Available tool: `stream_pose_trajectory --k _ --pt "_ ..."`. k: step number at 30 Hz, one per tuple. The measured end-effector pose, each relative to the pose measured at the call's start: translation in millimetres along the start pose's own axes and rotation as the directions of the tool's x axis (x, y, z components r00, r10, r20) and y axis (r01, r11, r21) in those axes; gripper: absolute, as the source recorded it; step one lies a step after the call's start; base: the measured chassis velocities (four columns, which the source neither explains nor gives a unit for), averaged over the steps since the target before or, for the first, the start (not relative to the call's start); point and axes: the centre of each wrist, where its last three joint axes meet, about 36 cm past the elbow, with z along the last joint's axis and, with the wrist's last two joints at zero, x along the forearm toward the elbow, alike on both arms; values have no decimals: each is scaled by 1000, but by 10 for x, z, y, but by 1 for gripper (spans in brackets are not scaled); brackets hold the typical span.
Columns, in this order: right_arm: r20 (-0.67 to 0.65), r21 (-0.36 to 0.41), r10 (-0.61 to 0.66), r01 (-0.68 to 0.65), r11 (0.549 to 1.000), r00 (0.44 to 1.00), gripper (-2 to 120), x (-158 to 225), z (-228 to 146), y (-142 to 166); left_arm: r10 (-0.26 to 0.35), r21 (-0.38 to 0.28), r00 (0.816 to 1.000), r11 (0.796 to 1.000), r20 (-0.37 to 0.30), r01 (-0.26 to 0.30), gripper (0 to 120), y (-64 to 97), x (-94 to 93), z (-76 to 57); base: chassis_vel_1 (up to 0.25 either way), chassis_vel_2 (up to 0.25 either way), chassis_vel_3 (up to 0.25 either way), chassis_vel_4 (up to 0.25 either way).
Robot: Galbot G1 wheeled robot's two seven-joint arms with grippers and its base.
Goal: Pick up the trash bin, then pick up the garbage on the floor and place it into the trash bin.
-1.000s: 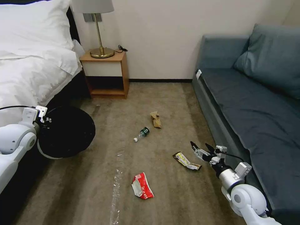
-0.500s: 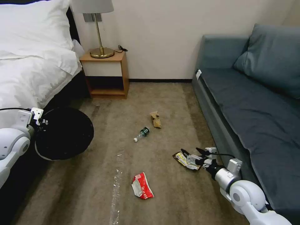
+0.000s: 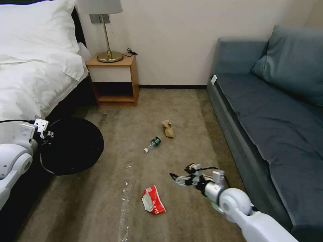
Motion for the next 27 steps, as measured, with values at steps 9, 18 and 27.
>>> stream_pose_trajectory --k 9,18,27 --pt "-122 -9 -76 76 997 990 100 -562 448 227 41 14 999 999 26 -41 6 -41 -38 96 0 0 0 0" --pt "-107 7 -132 134 991 985 100 -1031 670 373 60 31 997 998 40 -62 6 -130 -44 162 0 0 0 0" --pt "-114 41 -111 116 992 987 100 -1289 919 345 83 25 995 996 46 -85 6 -244 -42 203 0 0 0 0"
